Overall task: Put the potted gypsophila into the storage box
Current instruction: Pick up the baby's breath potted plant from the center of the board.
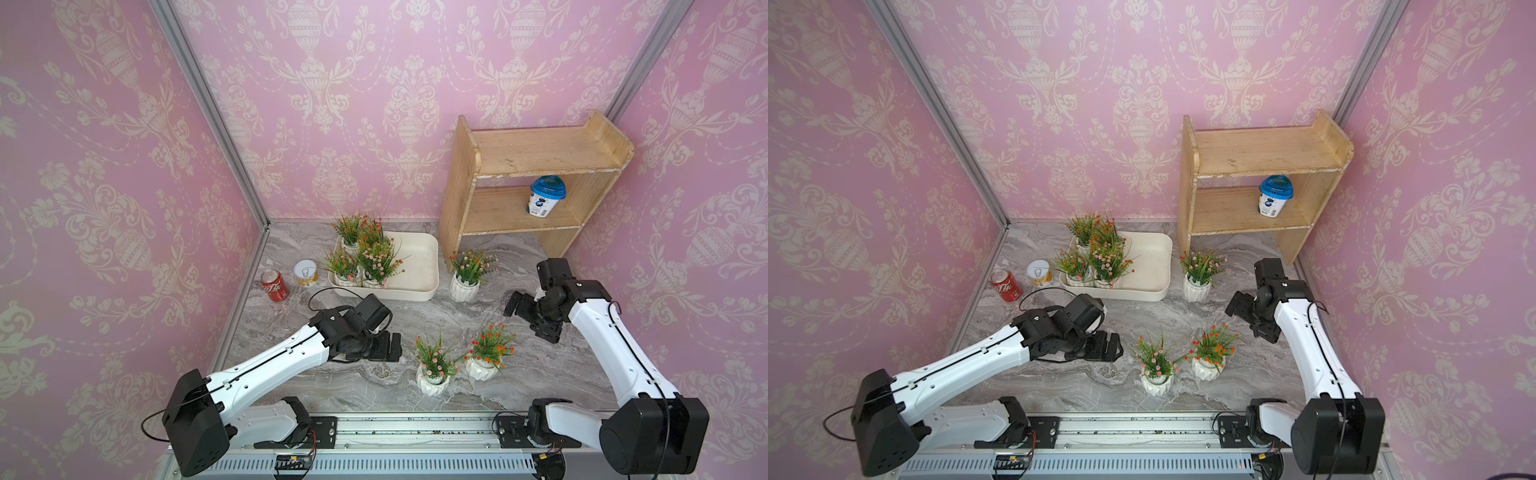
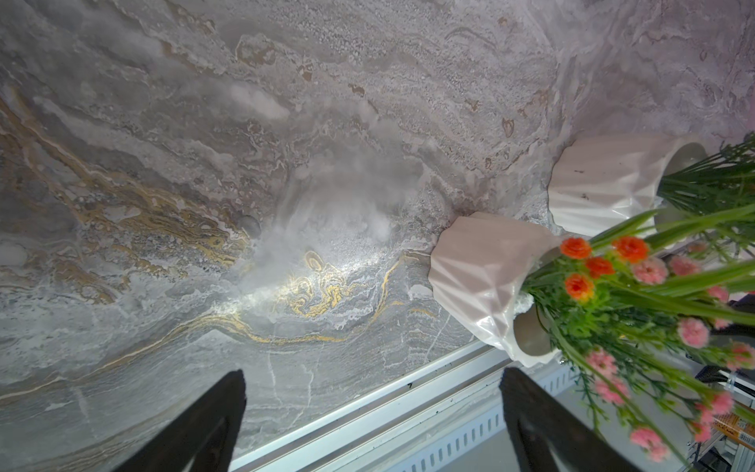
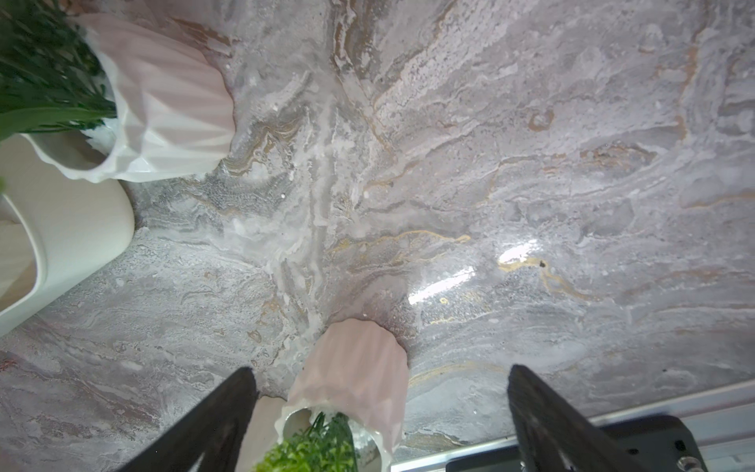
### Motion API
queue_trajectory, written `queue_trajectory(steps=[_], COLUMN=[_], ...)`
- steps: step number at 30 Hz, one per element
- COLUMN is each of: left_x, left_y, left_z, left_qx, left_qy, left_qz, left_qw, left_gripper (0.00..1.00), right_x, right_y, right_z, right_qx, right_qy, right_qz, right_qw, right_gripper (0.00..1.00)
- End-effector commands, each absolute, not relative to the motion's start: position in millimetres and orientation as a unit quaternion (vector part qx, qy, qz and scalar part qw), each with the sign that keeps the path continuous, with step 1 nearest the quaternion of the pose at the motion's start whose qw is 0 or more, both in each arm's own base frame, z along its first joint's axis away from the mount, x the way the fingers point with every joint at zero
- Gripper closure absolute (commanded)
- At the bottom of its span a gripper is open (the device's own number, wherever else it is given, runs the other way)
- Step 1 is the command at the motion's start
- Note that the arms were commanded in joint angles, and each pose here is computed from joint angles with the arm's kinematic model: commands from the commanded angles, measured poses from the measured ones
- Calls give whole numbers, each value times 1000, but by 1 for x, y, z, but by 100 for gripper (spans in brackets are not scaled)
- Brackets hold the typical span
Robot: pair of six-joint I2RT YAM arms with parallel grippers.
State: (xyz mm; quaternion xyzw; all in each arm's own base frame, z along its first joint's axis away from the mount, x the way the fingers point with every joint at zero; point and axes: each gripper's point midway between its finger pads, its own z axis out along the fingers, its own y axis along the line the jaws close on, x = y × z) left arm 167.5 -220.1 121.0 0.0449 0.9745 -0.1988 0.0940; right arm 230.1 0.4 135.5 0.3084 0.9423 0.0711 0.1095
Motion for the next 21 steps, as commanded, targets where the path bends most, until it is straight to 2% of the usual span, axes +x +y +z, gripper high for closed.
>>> queue_trajectory(steps=[1,5,12,21], left_x=[168,166,167,170], left_y=[-228,-225,-224,-228], left_z=[119,110,109,106], left_qx=[33,31,38,40], left_qy=[969,971,970,969], left_qz=[-224,-218,-217,-226], left_qw=[100,97,100,92], left_gripper=[1,1,1,1], right_x=[205,186,156,134], right_y=[-7,-8,-2,6], right_z=[130,126,120,110], right_qx=[345,351,359,337], right_qy=[932,932,931,939], right_qz=[62,55,56,63], right_qw=[89,72,45,10], right_gripper=[2,3,12,17])
